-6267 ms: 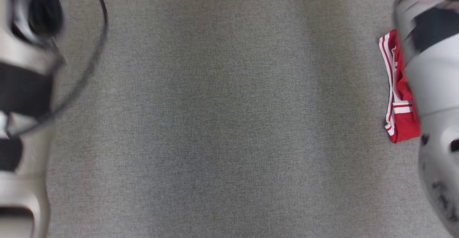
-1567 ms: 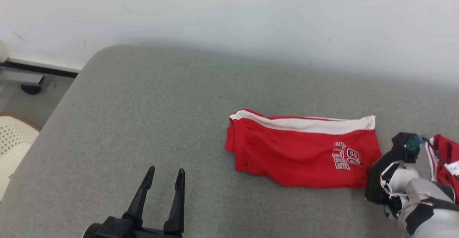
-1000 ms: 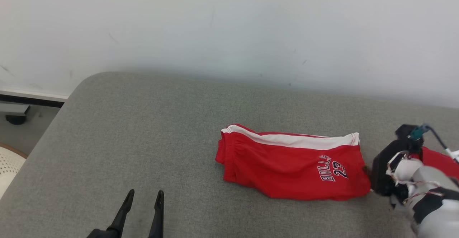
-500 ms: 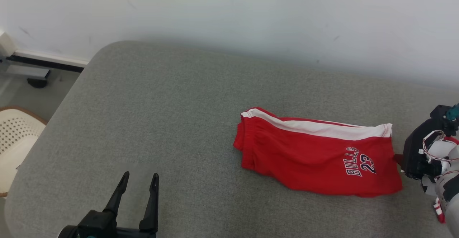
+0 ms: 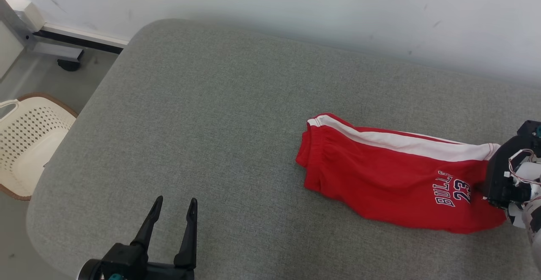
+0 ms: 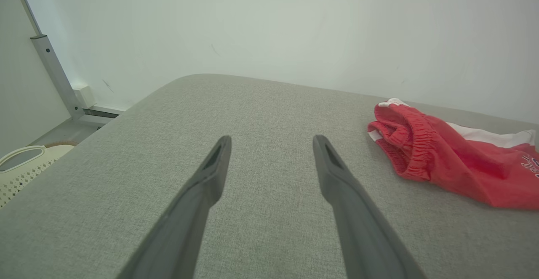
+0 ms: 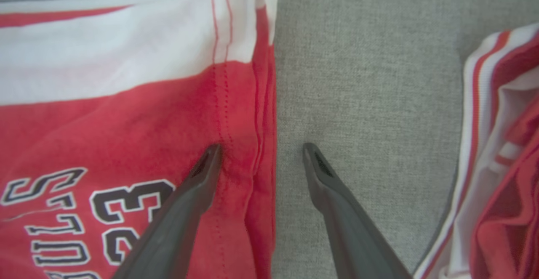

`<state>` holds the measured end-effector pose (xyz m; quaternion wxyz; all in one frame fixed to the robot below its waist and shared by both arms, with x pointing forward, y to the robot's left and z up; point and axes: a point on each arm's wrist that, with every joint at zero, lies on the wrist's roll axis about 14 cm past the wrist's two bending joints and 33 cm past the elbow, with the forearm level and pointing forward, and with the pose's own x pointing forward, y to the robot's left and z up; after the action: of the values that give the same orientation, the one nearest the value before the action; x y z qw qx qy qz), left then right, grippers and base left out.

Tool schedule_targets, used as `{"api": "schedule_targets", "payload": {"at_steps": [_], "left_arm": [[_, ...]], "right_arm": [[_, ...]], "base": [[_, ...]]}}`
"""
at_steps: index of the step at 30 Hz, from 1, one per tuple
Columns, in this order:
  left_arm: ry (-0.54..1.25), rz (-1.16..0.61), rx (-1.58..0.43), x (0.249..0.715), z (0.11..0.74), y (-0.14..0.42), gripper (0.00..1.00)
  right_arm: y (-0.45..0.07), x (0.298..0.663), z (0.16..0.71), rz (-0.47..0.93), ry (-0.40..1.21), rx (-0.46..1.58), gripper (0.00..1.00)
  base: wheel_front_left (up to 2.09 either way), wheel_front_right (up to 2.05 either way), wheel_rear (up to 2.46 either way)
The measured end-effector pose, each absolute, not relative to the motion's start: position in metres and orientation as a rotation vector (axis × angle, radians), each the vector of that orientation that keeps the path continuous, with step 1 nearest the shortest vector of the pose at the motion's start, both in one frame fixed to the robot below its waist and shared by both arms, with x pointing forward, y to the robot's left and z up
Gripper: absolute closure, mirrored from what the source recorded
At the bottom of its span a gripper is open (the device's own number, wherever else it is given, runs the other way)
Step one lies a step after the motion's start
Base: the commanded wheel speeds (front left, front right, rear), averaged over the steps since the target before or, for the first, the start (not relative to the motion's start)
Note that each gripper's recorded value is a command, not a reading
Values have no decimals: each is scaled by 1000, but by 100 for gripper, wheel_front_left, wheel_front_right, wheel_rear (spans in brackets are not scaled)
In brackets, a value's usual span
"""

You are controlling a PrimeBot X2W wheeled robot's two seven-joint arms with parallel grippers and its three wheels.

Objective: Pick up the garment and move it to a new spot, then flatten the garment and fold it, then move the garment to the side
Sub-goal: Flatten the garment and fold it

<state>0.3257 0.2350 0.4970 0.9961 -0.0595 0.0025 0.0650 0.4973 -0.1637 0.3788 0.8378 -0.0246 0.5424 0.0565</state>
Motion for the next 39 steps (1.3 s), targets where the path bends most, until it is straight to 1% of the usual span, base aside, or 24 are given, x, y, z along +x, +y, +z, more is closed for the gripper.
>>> {"api": "schedule_targets", "payload": {"at_steps": [1,2,3,4,5,15,23,26,30,33,39], "left_arm": [[6,131,-121,326,497,235,0],[8,131,-123,325,496,235,0],[9,130,-123,325,496,234,0],[10,128,-123,325,496,234,0],[11,127,-124,325,495,233,0],[-9,109,-138,324,500,228,0],[-29,101,-152,316,505,224,0],[-33,103,-157,309,506,225,0],[-45,110,-162,301,509,225,0],[-58,107,-166,298,513,224,0],[-63,119,-176,290,513,225,0]], "right_arm": [[-163,497,378,118,1154,-51,0],[-164,497,377,115,1158,-52,11],[-165,496,377,112,1161,-54,58],[-165,496,377,109,1159,-56,93],[-167,496,378,101,1149,-63,100],[-193,499,402,25,1074,-116,100],[-182,502,432,16,983,-126,100],[-152,502,447,71,946,-85,100],[-91,498,470,207,906,-44,100],[-63,498,486,281,872,-48,100],[-10,490,496,423,853,-56,100]], "base": [[0,0,0],[0,0,0],[0,0,0],[0,0,0],[0,0,0],[0,0,0],[0,0,0],[0,0,0],[0,0,0],[0,0,0],[0,0,0]]}}
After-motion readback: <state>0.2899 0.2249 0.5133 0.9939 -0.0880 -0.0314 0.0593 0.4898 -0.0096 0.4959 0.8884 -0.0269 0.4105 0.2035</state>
